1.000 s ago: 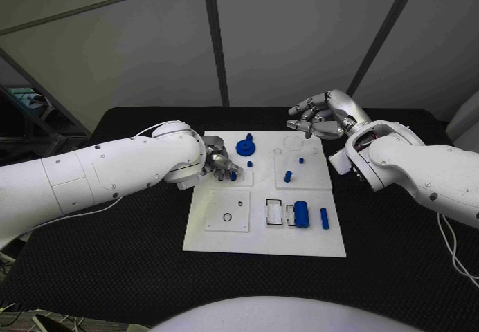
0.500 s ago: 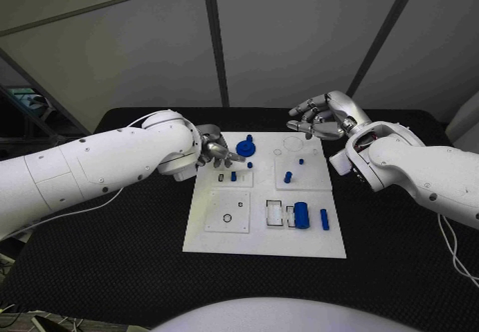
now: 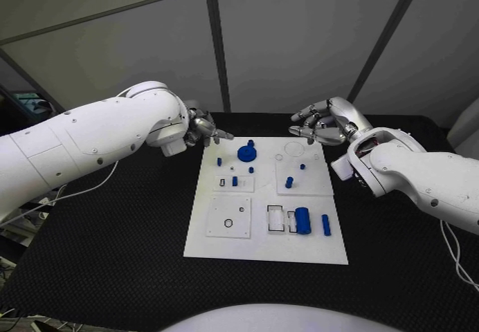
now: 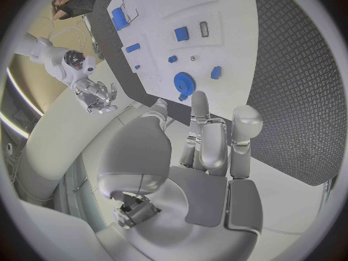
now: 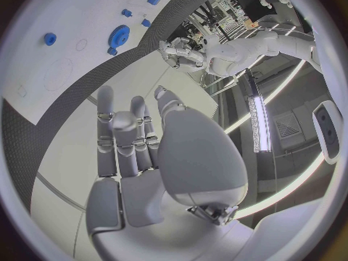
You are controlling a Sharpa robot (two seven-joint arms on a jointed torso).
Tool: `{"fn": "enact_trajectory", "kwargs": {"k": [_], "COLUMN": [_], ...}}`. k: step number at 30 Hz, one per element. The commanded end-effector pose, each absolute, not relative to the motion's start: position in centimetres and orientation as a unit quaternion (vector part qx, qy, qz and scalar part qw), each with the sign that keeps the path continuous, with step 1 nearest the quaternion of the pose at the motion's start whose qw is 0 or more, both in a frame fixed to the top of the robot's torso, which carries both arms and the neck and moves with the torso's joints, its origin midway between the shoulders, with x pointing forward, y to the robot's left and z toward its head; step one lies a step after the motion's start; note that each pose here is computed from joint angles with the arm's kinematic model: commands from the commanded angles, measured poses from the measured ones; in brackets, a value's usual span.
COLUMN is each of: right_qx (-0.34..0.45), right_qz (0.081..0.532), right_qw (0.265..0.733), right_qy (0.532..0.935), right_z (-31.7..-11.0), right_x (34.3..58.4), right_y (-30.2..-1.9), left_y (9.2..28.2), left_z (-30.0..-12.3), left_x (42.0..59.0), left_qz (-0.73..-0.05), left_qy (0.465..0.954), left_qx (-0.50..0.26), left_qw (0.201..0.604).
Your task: Assemble the parts on the task board
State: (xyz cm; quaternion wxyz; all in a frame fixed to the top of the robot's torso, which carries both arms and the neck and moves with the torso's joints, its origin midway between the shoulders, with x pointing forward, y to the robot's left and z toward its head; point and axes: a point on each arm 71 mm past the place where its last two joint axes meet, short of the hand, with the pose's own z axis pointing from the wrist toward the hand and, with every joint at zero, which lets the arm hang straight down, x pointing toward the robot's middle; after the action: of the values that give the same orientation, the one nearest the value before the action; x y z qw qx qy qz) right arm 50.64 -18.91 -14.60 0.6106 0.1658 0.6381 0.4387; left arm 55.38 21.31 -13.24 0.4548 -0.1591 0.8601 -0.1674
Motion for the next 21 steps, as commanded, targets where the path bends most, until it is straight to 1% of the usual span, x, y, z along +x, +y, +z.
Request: {"fn": "enact_trajectory", "kwargs": {"k": [1, 5, 9, 14, 21], "right_qx": [0.165, 0.165, 0.165, 0.164, 0.164], "right_qz": [0.442, 0.442, 0.442, 0.443, 0.444], "right_qw": [0.610, 0.609, 0.609, 0.608, 0.608], "right_qy": [0.637, 0.637, 0.637, 0.638, 0.638], "right_z": [-14.5, -14.5, -14.5, -14.5, -14.5], "right_x": [50.6, 50.6, 50.6, 50.6, 50.6], "right_y": [-18.8, -18.7, -18.7, -18.6, -18.6], "left_y": [21.6, 22.0, 22.2, 22.3, 22.2], "left_z": [-14.0, -14.7, -15.6, -16.6, -17.3], "left_x": [56.0, 56.8, 57.2, 57.5, 57.5], "left_qz": [-0.159, -0.146, -0.134, -0.121, -0.112], "left_qy": [0.879, 0.888, 0.897, 0.904, 0.906], "left_qx": [-0.144, -0.139, -0.133, -0.127, -0.123], "left_qw": [0.427, 0.414, 0.400, 0.390, 0.390]}}
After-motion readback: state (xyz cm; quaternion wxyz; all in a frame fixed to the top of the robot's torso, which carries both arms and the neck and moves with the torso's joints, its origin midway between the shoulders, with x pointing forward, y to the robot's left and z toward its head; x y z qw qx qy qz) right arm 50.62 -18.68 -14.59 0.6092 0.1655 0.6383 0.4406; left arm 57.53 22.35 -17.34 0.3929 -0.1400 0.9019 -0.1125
